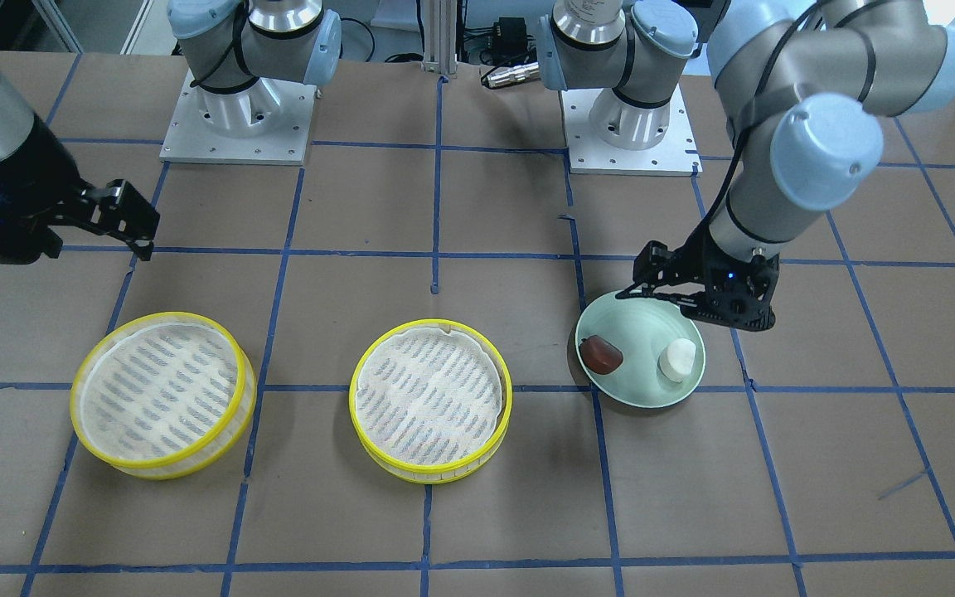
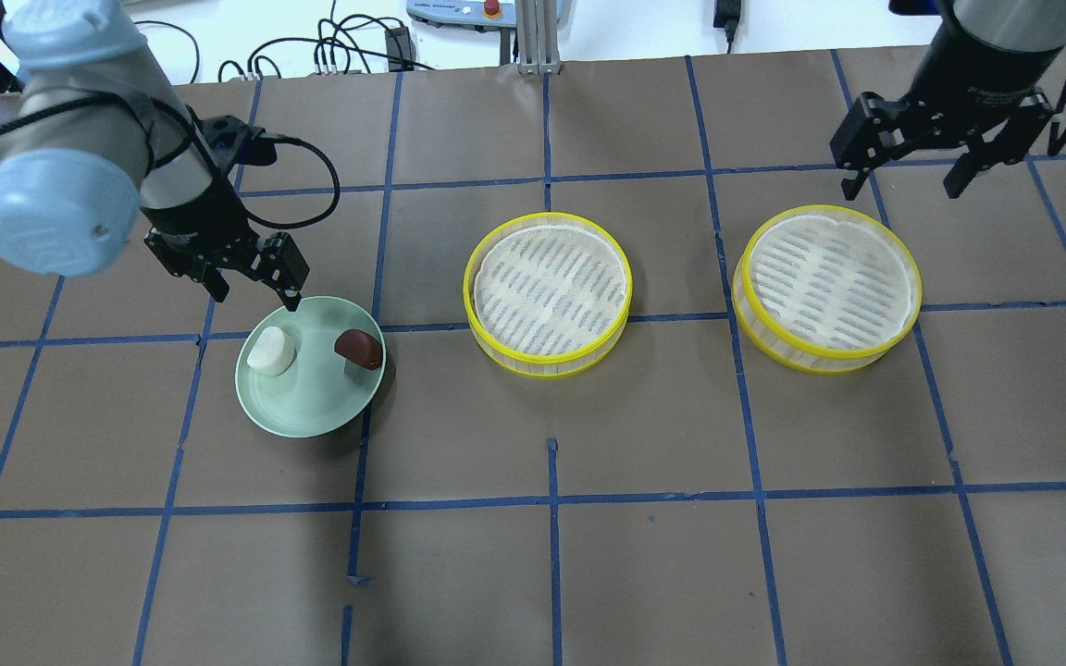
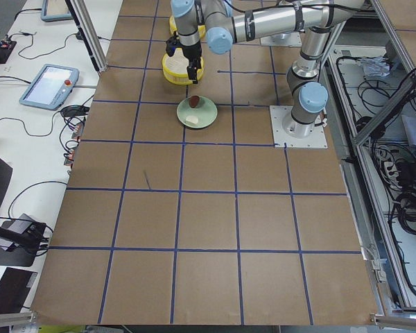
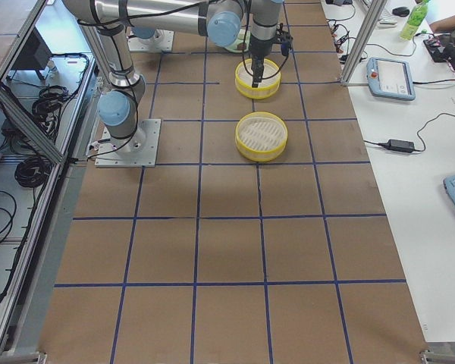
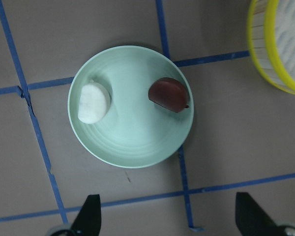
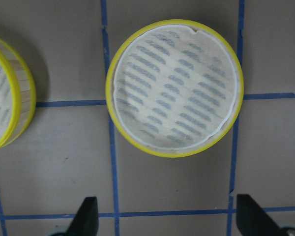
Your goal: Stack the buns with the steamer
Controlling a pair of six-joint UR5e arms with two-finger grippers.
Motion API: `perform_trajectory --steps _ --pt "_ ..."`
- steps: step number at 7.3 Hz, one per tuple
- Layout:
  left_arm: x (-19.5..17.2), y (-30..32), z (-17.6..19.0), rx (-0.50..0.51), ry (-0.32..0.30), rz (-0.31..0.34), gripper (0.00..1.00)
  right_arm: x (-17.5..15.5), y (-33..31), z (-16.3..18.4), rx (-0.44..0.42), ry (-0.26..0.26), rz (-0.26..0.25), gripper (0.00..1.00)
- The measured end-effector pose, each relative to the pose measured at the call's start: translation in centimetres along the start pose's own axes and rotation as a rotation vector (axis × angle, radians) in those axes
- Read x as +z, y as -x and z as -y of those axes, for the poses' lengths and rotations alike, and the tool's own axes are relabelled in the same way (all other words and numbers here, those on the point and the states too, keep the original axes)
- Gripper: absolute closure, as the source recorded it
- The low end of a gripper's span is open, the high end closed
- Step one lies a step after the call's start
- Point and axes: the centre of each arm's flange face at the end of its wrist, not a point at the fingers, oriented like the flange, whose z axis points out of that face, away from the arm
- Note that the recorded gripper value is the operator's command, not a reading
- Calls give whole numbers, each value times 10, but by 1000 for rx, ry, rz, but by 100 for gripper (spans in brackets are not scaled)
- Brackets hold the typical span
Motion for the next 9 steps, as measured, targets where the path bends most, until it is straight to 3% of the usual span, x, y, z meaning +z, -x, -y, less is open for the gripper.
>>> perform_trajectory --steps 1,3,4,5,6,9 --pt "40 14 16 22 -7 20 12 23 -35 15 -13 12 -3 0" --pt "96 26 31 61 20 50 23 70 -72 43 -37 -9 -16 0" --pt "112 28 28 71 54 75 55 96 -81 50 -42 -11 -18 1" --pt "124 29 24 76 84 91 74 117 -88 49 -38 1 -14 0" --pt "129 29 21 76 97 96 84 134 -96 47 -25 4 -14 1" --pt "122 28 23 54 89 85 87 193 -113 54 1 8 -1 1"
